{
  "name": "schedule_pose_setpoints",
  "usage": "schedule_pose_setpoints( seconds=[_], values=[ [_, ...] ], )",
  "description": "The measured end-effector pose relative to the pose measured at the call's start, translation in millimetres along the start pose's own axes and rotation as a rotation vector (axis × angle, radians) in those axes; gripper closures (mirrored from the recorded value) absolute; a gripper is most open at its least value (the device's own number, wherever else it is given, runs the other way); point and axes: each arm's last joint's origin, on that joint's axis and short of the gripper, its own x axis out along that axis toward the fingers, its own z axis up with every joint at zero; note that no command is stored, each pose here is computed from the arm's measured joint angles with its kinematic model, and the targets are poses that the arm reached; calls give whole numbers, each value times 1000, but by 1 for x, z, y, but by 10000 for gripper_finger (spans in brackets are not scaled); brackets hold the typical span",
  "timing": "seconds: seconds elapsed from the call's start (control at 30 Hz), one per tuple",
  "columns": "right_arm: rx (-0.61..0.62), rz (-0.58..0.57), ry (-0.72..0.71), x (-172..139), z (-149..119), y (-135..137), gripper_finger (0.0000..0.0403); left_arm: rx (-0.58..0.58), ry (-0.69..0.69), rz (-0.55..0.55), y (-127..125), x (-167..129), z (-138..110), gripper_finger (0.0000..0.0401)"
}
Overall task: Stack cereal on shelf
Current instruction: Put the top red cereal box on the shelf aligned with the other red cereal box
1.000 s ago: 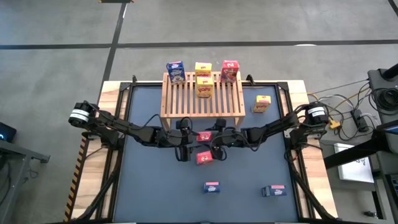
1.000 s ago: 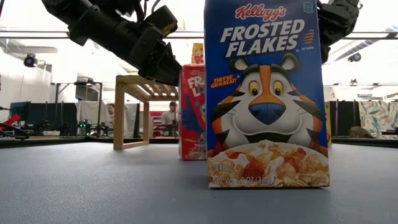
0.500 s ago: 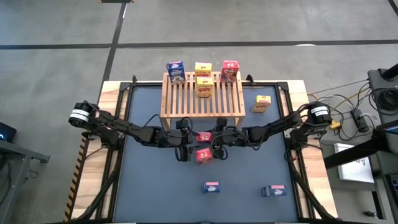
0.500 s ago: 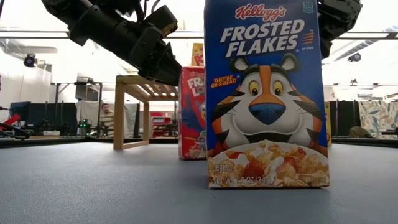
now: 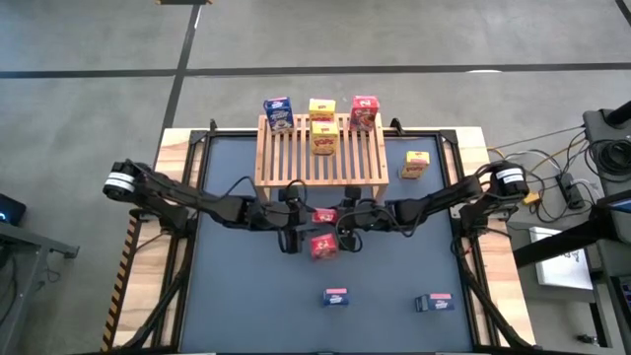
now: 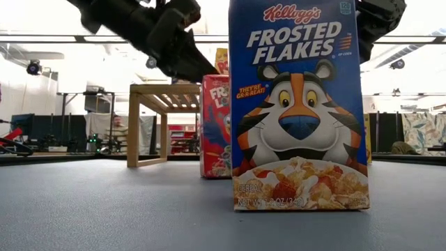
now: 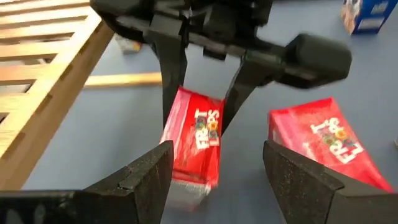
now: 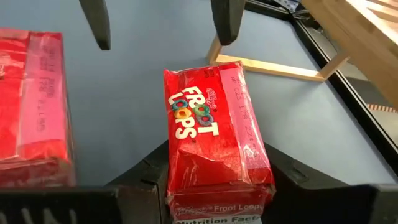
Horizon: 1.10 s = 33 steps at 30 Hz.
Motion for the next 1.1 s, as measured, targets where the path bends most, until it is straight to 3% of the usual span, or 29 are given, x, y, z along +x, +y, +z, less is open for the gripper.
schedule_pose_setpoints(
  seconds=[0.13, 0.27, 0.47, 0.7, 0.93, 1.1],
  values=[
    [5, -1, -16, -7, 6, -3, 252, 9, 95, 9, 1, -5, 17, 170],
    [19, 2, -44, -18, 15, -5, 252, 1, 89, 28, 2, -13, 43, 170],
    [12, 16, -75, -41, 30, -9, 252, 76, 22, 5, -3, -26, 66, 170],
    [30, 15, -160, -75, 49, -21, 252, 68, -90, 23, -2, -60, 83, 170],
    [7, -43, -243, -108, 63, -46, 252, 65, -209, 20, 4, -91, 75, 170],
    [11, -98, -235, -126, 68, -77, 251, 31, -347, 4, 8, -101, 50, 170]
  ],
)
